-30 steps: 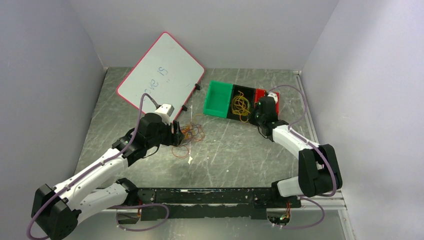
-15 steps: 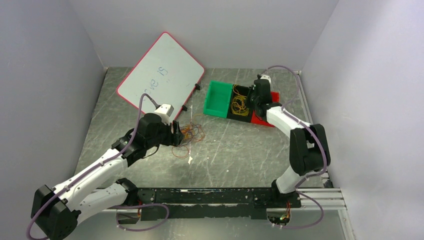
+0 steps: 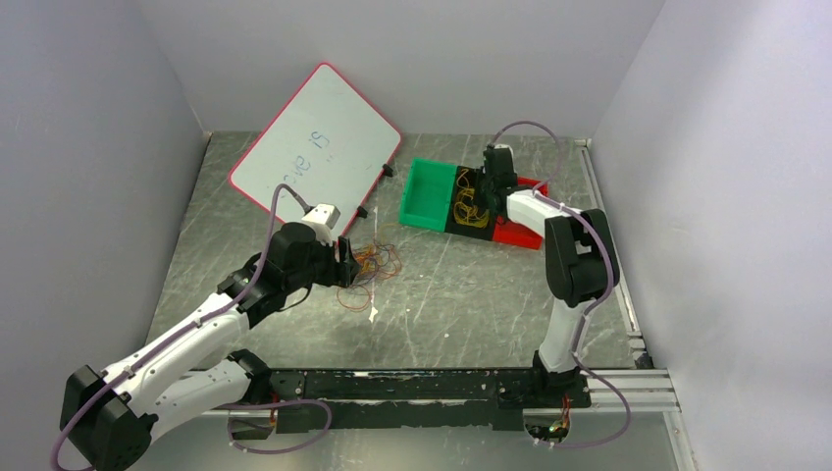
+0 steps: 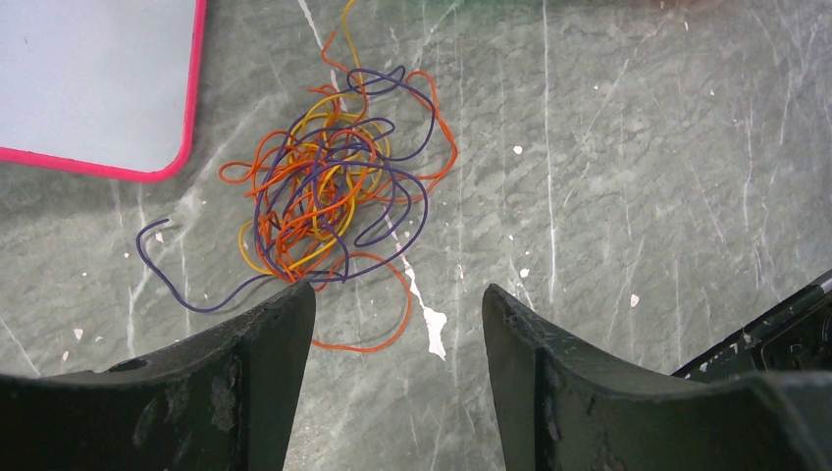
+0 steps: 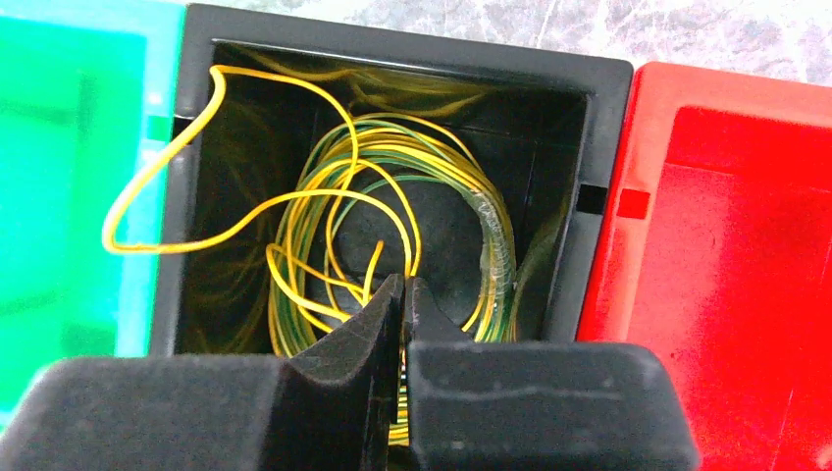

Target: Untangle the cables

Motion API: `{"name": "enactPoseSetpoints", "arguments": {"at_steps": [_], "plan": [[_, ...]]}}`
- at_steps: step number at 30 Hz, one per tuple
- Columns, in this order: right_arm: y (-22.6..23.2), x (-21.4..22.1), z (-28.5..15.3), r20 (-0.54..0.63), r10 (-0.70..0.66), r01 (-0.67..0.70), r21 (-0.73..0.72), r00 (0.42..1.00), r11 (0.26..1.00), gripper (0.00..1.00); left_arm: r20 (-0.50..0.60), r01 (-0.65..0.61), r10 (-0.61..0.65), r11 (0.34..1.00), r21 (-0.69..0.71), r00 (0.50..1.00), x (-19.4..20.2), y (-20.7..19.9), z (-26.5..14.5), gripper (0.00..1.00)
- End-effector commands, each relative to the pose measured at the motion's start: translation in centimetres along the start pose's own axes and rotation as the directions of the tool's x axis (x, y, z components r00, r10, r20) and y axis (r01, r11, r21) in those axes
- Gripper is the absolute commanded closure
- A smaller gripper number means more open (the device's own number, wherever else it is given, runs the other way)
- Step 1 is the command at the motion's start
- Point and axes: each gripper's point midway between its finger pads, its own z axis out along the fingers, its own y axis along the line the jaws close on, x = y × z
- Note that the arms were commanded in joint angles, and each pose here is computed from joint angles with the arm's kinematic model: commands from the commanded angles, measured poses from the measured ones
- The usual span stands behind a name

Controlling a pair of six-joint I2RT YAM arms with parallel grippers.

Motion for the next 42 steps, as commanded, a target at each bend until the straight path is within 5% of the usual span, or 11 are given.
{"name": "enactPoseSetpoints", "arguments": {"at_steps": [1,28,42], "plan": [[-0.5,0.6,0.9,-0.038,-0.054,0.055,0.032,0.998,0.998,0.94,-0.002,0.003,-0.003,1.000,-0.015,1.000,0.1,0.4,-0.2,0.32],[0.1,-6.8,-6.1,0.117,-0.084,0.078,0.051,0.990,0.996,0.59,-0.008,0.004,-0.004,1.000,0.001,1.000,0.1,0.0,0.1,0.32],[5.0,-7.2,-5.2,0.118,-0.069,0.092,-0.198,0.991,0.976,0.60,-0.005,0.014,-0.014,1.000,-0.010,1.000,0.3,0.3,-0.3,0.32]]}}
